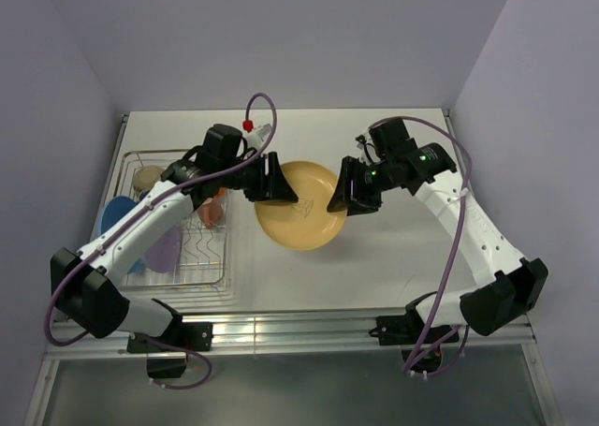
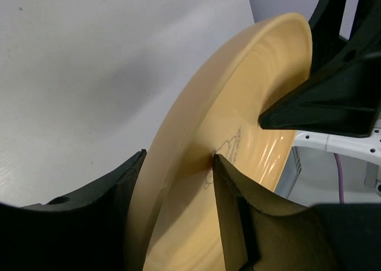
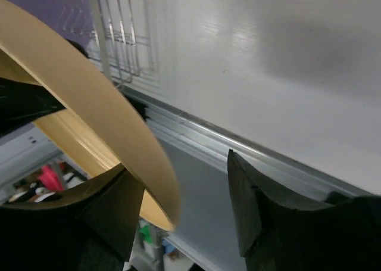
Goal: Load the mixed dishes into the dish rack
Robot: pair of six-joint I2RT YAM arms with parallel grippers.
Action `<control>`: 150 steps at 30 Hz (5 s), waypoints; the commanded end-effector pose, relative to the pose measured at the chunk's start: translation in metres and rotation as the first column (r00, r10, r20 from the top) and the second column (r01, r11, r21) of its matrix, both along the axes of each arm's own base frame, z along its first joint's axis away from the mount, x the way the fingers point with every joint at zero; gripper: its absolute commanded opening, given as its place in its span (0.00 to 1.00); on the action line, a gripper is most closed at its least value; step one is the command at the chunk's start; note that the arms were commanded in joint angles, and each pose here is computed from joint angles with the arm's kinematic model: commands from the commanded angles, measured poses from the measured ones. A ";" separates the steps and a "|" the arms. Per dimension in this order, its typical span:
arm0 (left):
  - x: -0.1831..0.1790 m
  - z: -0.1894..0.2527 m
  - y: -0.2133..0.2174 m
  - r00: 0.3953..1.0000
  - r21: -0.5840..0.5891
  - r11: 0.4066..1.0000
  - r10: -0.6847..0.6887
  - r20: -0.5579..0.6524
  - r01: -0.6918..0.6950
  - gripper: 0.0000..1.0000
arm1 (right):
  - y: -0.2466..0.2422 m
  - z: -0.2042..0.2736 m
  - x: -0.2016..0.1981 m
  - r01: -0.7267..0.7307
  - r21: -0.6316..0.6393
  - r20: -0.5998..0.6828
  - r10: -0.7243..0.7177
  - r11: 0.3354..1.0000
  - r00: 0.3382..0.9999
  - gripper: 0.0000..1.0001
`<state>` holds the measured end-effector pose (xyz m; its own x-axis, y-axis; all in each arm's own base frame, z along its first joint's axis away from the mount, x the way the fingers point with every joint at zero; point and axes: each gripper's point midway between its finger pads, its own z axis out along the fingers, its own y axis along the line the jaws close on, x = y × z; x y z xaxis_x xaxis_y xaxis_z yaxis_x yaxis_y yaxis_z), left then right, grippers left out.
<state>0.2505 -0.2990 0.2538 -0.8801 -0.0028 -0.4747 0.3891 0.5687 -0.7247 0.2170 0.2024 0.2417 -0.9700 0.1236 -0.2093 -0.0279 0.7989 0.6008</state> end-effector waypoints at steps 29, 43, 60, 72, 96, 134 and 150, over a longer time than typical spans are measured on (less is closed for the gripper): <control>-0.015 0.069 0.172 0.817 0.170 0.829 0.450 0.361 -0.532 0.00 | -0.019 -0.073 0.046 0.138 -0.182 0.089 -0.123 0.974 0.988 0.92; -0.018 0.088 0.129 0.858 -0.038 0.898 0.430 0.280 -0.438 0.38 | 0.009 -0.160 0.131 0.169 -0.288 0.024 -0.169 0.943 0.985 0.87; -0.055 0.074 0.142 0.858 -0.048 0.885 0.461 0.228 -0.463 0.34 | 0.078 -0.173 0.195 0.131 -0.302 -0.002 -0.138 0.944 0.990 0.84; -0.067 0.073 0.151 0.850 -0.034 0.879 0.469 0.239 -0.476 0.53 | 0.090 -0.215 0.187 0.087 -0.448 -0.029 -0.112 0.890 0.993 0.71; -0.021 0.053 0.110 0.909 -0.037 0.928 0.370 0.194 -0.370 0.65 | -0.016 -0.053 0.104 0.178 -0.323 0.175 -0.126 0.929 0.976 0.00; -0.039 0.090 0.025 0.997 -0.395 0.917 -0.029 0.077 0.057 0.00 | 0.003 0.036 0.026 0.007 -0.005 0.214 -0.006 1.000 0.977 1.00; -0.041 0.063 0.259 0.712 0.435 0.565 0.530 0.460 -0.701 0.00 | -0.060 0.035 0.029 0.276 -0.143 0.305 -0.222 0.951 0.926 1.00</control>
